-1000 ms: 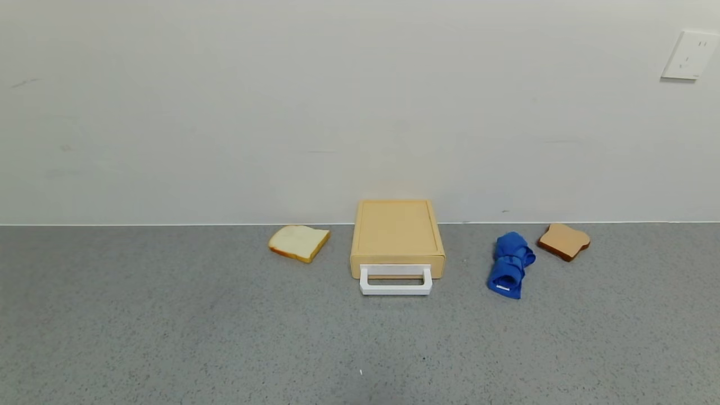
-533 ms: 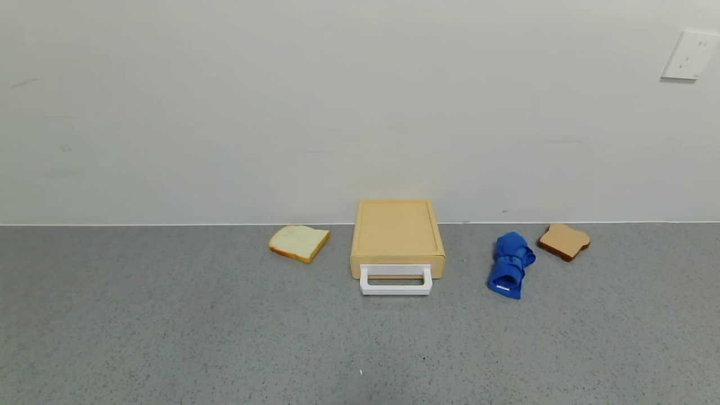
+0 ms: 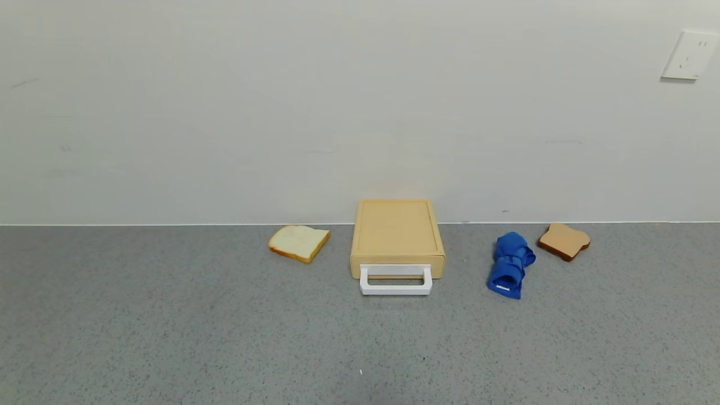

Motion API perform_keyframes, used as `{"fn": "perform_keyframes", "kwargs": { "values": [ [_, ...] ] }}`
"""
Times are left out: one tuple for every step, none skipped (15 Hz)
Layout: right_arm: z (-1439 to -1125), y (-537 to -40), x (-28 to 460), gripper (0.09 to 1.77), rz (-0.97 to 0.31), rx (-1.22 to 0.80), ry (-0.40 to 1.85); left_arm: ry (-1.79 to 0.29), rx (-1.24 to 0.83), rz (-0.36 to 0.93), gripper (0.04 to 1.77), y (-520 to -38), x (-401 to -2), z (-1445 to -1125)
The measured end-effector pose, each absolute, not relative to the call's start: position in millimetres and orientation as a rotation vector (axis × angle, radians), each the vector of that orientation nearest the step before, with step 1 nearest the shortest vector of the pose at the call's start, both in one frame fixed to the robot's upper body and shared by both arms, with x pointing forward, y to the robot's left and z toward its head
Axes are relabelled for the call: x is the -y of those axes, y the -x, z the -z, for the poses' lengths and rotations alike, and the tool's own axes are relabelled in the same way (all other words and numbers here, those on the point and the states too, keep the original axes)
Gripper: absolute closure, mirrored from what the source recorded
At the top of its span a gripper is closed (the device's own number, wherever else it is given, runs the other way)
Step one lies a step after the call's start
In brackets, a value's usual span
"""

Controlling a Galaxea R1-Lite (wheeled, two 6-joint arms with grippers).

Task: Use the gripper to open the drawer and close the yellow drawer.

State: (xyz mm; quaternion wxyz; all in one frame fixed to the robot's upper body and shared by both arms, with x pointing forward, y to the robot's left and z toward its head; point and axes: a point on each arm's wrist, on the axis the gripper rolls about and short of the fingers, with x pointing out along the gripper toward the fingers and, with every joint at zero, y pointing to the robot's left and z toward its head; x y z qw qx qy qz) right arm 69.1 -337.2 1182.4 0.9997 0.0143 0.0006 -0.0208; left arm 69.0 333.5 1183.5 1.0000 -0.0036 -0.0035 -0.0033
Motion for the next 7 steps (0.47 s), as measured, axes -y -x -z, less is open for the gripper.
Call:
{"fn": "perform_keyframes", "kwargs": {
  "values": [
    [-1182.3,-69.1,337.2,0.15,0.042,-0.002,-0.029,0.005,0.007,0.004,0.09,-69.0,-333.5,-1183.5],
    [-1182.3,-69.1,337.2,0.15,0.042,-0.002,-0.029,0.009,0.005,0.001,0.09,-69.1,-333.6,-1183.2],
    [-1182.3,-69.1,337.2,0.15,0.042,-0.002,-0.029,0.008,0.002,0.0,0.09,-69.1,-333.6,-1182.7],
    [-1182.3,-69.1,337.2,0.15,0.042,-0.001,-0.029,0.009,0.002,0.0,0.09,-69.1,-333.6,-1182.7],
    [-1182.3,-69.1,337.2,0.15,0.042,-0.002,-0.029,0.008,0.002,0.0,0.09,-69.1,-333.6,-1182.7],
    [-1182.3,-69.1,337.2,0.15,0.041,-0.002,-0.029,0.007,0.002,0.0,0.09,-69.1,-333.6,-1182.7],
    [-1182.3,-69.1,337.2,0.15,0.042,-0.001,-0.029,0.008,0.001,0.0,0.09,-69.1,-333.6,-1182.6]
  ]
}}
